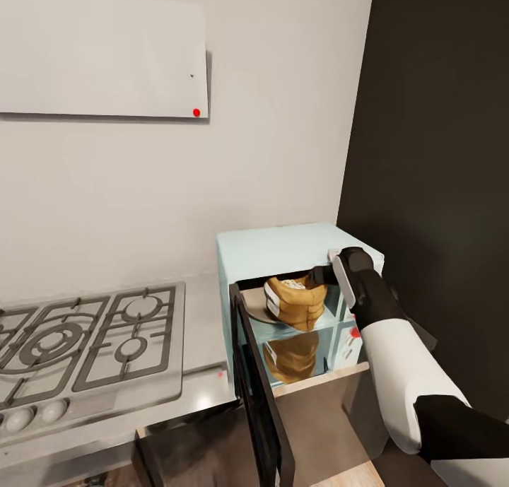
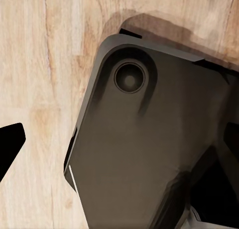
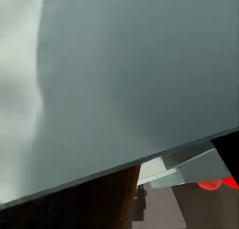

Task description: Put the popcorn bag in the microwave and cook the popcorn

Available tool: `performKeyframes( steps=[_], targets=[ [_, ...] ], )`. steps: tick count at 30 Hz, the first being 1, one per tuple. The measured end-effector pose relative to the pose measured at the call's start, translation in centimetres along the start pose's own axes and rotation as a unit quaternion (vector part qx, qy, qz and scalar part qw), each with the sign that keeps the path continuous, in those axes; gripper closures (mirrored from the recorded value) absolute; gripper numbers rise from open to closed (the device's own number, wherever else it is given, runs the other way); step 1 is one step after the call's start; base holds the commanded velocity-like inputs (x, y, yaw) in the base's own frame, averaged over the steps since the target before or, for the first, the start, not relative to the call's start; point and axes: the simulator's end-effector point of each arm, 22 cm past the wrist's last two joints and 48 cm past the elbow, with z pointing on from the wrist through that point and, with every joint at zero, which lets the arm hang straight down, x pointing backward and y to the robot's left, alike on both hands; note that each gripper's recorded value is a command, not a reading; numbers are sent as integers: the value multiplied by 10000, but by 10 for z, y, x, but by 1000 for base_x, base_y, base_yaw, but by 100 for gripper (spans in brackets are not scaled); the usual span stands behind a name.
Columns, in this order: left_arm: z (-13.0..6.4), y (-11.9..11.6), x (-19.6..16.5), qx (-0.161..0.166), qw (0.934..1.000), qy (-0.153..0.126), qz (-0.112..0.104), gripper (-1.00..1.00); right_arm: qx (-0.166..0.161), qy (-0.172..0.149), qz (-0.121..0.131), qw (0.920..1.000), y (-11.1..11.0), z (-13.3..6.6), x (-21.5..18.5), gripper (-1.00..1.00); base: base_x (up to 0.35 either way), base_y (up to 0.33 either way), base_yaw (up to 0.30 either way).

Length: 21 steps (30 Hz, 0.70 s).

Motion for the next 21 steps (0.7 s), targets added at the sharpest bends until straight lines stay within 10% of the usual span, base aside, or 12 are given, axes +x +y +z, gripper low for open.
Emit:
performKeyframes(
  steps=[21],
  targets=[
    [0, 0, 0, -9, 10000, 4, -6, -100, 268, -503, -77, 9983, -14, -24, -40, -100, -207, 0, 0]
  ],
)
